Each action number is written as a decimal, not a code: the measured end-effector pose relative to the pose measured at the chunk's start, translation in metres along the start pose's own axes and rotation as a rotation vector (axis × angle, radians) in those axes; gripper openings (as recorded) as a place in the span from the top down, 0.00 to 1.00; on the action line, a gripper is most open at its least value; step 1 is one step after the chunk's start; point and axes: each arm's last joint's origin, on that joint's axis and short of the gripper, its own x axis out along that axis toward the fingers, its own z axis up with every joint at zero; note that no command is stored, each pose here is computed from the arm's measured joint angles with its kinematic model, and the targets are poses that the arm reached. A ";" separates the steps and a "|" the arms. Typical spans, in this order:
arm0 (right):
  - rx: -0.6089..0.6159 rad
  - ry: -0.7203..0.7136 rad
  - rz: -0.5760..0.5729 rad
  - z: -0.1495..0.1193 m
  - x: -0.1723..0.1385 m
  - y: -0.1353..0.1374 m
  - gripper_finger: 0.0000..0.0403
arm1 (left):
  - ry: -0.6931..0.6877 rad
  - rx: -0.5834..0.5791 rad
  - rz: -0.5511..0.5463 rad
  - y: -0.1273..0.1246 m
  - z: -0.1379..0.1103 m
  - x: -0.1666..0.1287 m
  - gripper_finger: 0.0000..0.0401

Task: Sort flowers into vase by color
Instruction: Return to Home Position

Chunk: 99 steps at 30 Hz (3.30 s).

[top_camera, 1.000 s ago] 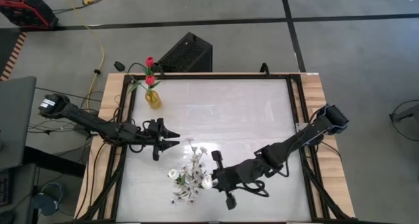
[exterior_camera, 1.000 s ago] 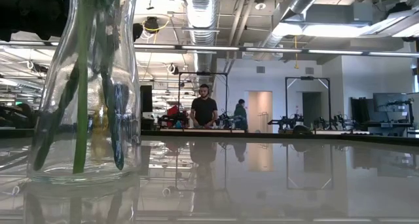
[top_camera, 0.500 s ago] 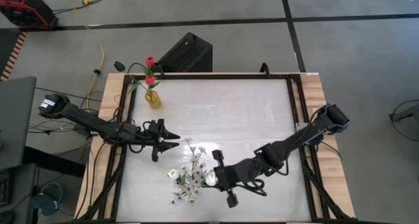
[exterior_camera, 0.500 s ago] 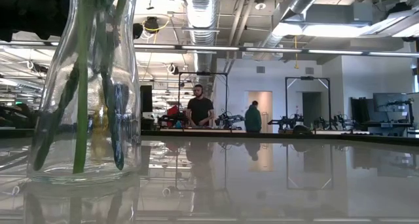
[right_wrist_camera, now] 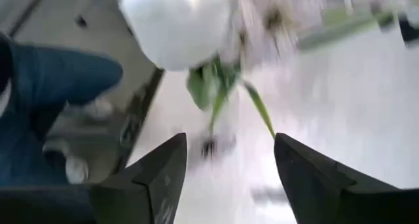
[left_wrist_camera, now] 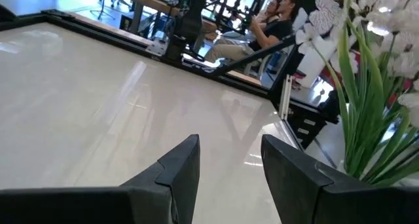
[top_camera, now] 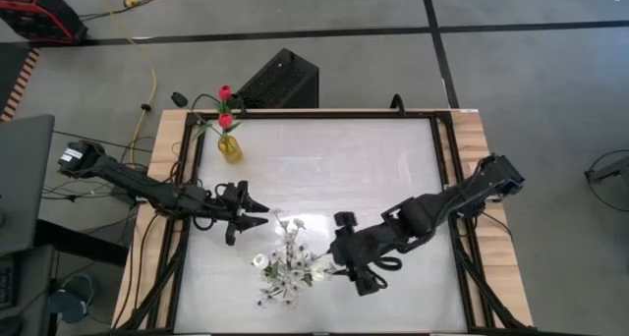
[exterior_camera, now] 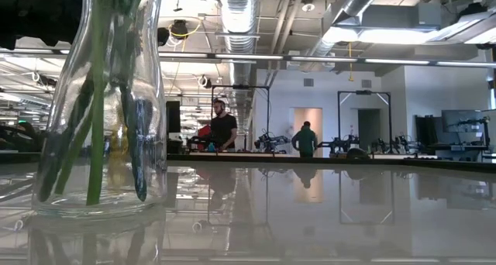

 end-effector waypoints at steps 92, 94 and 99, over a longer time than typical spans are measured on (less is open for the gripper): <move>0.158 -0.520 -0.382 -0.328 -0.040 -0.125 0.77 | -0.134 0.266 0.640 0.063 -0.012 -0.068 0.99; 0.158 -0.520 -0.382 -0.329 -0.040 -0.125 0.77 | -0.133 0.267 0.640 0.063 -0.012 -0.068 0.99; 0.158 -0.519 -0.382 -0.329 -0.040 -0.125 0.77 | -0.136 0.258 0.639 0.063 -0.012 -0.068 0.99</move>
